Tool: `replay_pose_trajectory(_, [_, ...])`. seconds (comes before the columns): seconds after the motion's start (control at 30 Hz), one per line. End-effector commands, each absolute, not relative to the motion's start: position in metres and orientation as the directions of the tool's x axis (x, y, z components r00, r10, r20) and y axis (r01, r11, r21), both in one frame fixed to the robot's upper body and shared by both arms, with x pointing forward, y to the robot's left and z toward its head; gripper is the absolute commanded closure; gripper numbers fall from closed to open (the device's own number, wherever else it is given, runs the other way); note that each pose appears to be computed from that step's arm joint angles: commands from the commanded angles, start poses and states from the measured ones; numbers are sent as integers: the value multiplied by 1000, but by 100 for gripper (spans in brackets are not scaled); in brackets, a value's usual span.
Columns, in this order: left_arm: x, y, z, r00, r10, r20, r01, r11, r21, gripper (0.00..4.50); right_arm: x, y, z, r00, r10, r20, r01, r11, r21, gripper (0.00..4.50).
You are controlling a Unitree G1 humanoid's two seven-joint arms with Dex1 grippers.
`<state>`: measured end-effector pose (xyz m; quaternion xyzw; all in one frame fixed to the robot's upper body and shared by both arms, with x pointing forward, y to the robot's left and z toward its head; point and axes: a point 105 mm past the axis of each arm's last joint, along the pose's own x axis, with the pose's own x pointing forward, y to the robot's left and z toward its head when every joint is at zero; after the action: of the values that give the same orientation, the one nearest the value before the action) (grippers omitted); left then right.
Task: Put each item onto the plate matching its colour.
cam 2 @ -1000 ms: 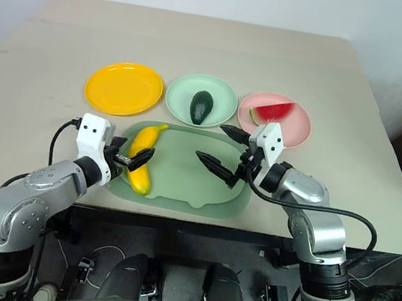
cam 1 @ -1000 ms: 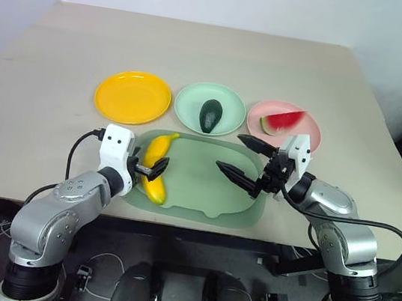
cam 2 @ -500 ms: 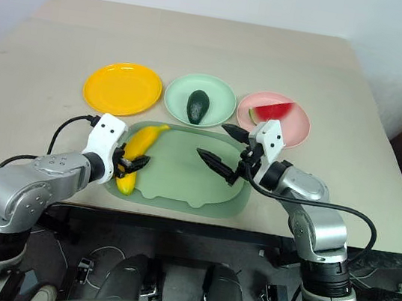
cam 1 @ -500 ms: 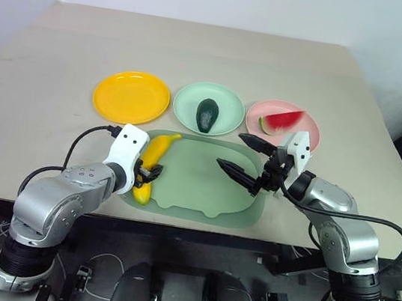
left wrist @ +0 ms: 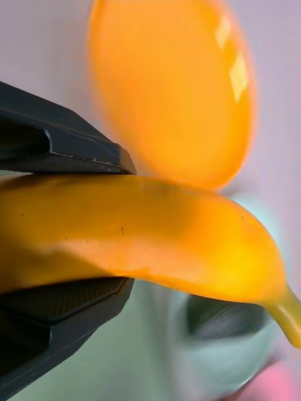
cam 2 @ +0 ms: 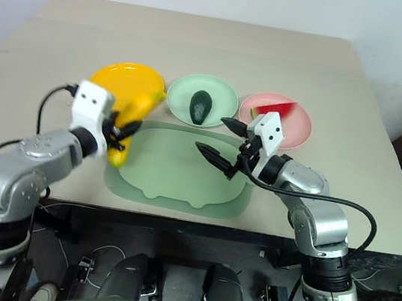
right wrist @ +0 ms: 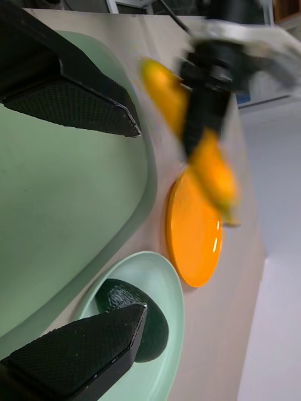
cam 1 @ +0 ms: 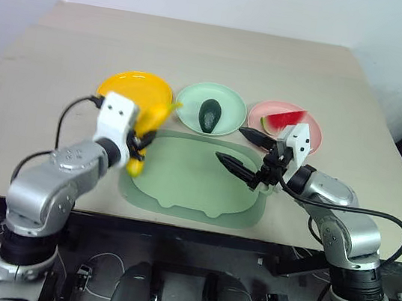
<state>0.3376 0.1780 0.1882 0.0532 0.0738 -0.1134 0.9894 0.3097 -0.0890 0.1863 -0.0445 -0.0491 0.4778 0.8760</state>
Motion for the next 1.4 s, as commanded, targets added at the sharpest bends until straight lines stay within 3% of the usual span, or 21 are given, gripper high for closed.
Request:
replay_pose_trajectory(0.03, [351, 199, 202, 987, -124, -105, 133, 987, 88, 267, 309, -85, 202, 525, 845, 101, -828, 535, -166, 0])
replay_pose_trajectory(0.23, [373, 214, 205, 994, -66, -89, 72, 995, 65, 267, 314, -87, 198, 533, 839, 109, -823, 544, -162, 0])
replay_pose_trajectory(0.33, [398, 233, 205, 993, 39, -109, -30, 996, 85, 267, 319, -89, 195, 535, 837, 109, -821, 547, -164, 0])
replay_pose_trajectory(0.6, [441, 245, 210, 989, 99, -111, -84, 987, 137, 267, 324, -90, 191, 538, 835, 113, -817, 550, -175, 0])
replay_pose_trajectory(0.97, [463, 246, 174, 978, 94, -189, -65, 986, 151, 267, 329, -95, 190, 568, 815, 113, -794, 579, -186, 0])
replay_pose_trajectory(1.23, [466, 238, 188, 990, 60, -130, -38, 985, 166, 4, 330, -93, 194, 570, 813, 115, -791, 581, -189, 0])
replay_pose_trajectory(1.4, [457, 225, 207, 999, -24, -36, 31, 980, 196, 4, 328, -94, 194, 571, 813, 116, -790, 582, -193, 0])
